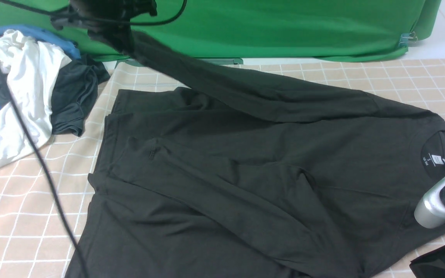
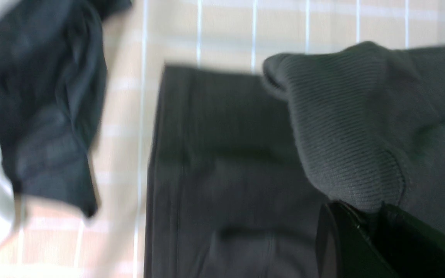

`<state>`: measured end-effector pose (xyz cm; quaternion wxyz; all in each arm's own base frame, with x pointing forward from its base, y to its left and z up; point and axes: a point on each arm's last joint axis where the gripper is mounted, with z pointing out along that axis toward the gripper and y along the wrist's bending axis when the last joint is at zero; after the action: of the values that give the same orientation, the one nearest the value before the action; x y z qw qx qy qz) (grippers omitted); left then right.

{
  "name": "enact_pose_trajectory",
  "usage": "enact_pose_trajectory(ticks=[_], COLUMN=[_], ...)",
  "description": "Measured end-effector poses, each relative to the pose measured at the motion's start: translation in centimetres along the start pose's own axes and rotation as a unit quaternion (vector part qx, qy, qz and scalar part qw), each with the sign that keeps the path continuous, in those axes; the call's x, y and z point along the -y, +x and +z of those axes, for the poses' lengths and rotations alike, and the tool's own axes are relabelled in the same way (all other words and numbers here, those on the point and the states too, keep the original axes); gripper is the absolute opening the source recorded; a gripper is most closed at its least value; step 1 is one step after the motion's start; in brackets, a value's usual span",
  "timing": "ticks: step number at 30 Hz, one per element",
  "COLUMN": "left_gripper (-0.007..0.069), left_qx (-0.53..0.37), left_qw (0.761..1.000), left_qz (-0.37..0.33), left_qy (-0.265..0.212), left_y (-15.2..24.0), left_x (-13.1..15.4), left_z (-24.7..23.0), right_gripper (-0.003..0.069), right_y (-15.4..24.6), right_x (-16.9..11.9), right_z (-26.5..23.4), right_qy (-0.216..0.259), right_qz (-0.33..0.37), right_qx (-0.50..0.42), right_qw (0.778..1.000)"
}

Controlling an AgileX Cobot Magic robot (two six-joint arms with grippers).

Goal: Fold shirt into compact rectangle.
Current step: 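Fold the left side of the dark shirt inward over its body with the left gripper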

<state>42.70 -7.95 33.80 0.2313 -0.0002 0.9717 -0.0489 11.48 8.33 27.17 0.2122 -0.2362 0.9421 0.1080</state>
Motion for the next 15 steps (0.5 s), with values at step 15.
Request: enact_pose_trajectory(ticks=[15], left_gripper=[0.004], left_qx=[-0.158], left_qw=[0.986], left_qz=[-0.041], left_qy=[-0.034], left_y=[11.5], left_x=[-2.2], left_z=[2.6], right_gripper=[0.0031], right_y=[-0.2], right_x=[0.0], right_z=[0.0], right_qy=[-0.001], right_qz=[0.0], right_qx=[0.013], right_qw=[1.0])
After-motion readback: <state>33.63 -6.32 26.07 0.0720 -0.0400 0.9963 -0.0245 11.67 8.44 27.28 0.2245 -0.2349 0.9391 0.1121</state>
